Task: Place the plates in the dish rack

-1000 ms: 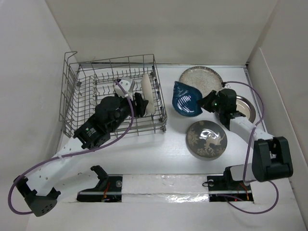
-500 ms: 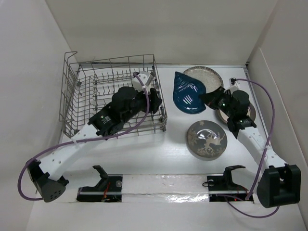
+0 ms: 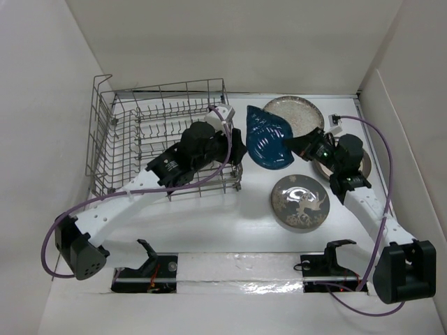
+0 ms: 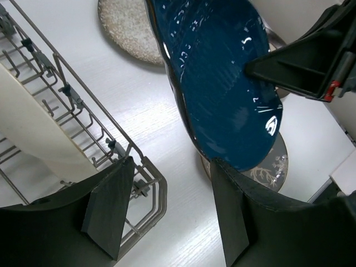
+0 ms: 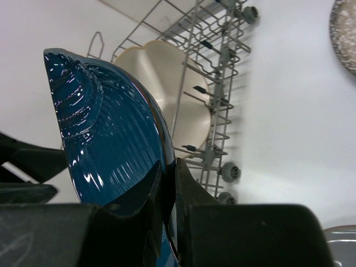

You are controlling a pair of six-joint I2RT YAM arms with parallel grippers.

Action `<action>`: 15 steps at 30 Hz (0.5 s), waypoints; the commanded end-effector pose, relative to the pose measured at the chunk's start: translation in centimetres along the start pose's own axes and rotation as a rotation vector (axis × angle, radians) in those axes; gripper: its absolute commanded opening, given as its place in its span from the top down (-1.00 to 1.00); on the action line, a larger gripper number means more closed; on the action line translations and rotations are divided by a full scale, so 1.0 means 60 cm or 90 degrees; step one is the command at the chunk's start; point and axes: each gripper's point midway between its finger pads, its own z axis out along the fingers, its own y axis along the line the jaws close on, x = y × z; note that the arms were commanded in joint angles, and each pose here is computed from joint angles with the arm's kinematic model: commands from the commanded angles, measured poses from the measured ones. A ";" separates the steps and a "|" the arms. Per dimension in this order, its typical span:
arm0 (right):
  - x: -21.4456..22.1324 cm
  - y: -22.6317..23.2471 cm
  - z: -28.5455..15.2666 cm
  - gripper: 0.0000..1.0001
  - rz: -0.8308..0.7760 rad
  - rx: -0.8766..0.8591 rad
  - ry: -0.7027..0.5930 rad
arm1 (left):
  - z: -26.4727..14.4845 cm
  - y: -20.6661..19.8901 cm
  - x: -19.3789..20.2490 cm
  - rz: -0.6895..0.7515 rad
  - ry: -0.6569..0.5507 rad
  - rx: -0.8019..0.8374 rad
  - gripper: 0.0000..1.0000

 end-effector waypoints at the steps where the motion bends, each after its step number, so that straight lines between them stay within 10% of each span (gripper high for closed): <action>1: -0.053 0.112 -0.019 1.00 -0.044 -0.151 -0.058 | -0.001 -0.026 -0.039 -0.018 -0.041 0.035 -0.08; 15: -0.006 0.178 -0.021 1.00 -0.053 -0.192 -0.028 | 0.013 -0.042 -0.027 -0.051 -0.039 0.071 -0.04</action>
